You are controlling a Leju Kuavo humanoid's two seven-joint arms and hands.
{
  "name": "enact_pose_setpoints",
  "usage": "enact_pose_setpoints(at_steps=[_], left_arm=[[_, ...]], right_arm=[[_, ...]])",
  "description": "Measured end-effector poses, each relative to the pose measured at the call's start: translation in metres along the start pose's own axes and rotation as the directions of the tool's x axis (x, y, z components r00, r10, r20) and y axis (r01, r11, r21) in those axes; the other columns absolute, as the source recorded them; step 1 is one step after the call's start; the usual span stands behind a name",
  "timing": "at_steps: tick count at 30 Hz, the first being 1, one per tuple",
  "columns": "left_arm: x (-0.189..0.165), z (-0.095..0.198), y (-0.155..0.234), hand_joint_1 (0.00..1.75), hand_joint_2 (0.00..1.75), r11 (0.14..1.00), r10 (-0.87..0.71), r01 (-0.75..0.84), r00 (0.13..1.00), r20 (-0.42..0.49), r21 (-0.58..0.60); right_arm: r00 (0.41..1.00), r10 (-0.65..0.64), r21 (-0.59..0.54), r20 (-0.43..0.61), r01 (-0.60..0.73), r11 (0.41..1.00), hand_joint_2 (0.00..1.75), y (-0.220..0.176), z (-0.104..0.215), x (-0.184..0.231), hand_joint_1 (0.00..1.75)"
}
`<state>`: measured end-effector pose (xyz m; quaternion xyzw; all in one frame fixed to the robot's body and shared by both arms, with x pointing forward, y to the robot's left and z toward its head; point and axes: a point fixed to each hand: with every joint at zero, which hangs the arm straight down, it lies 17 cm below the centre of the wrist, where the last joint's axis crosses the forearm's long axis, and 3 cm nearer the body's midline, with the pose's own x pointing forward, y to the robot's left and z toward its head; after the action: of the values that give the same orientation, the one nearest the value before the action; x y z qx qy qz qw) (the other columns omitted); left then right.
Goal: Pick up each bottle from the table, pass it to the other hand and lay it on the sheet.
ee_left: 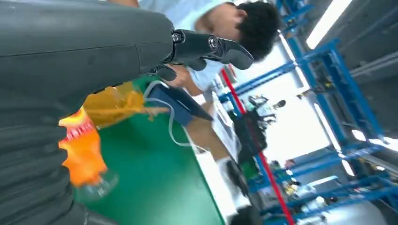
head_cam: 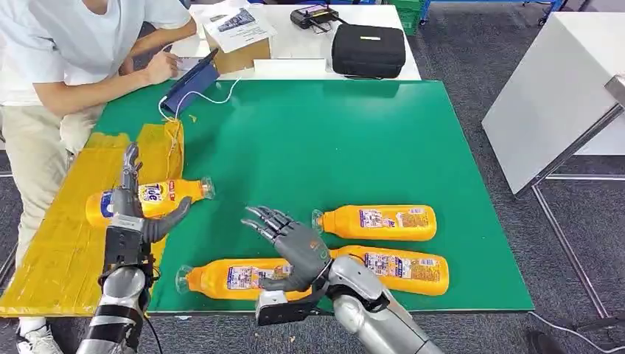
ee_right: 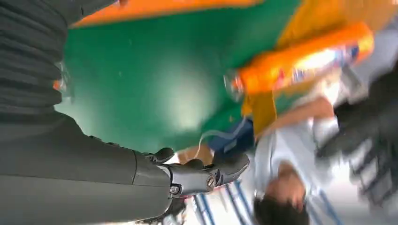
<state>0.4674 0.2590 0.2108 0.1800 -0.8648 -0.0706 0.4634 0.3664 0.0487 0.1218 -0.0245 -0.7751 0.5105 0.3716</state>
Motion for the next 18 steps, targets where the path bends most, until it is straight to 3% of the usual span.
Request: enact_pose_setpoints(at_steps=[9, 18], left_arm=[[0.024, -0.003, -0.018, 0.00, 1.75, 0.997, 0.073, -0.073, 0.997, 0.035, -0.004], [0.030, -0.002, -0.029, 0.00, 1.75, 0.995, 0.097, -0.096, 0.994, 0.041, -0.025]], right_arm=[[0.999, 0.048, 0.177, 0.012, -0.049, 0.983, 1.75, 0.050, -0.004, -0.003, 0.00], [0.997, 0.066, 0.243, 0.027, -0.071, 0.968, 1.75, 0.070, -0.006, -0.001, 0.00]])
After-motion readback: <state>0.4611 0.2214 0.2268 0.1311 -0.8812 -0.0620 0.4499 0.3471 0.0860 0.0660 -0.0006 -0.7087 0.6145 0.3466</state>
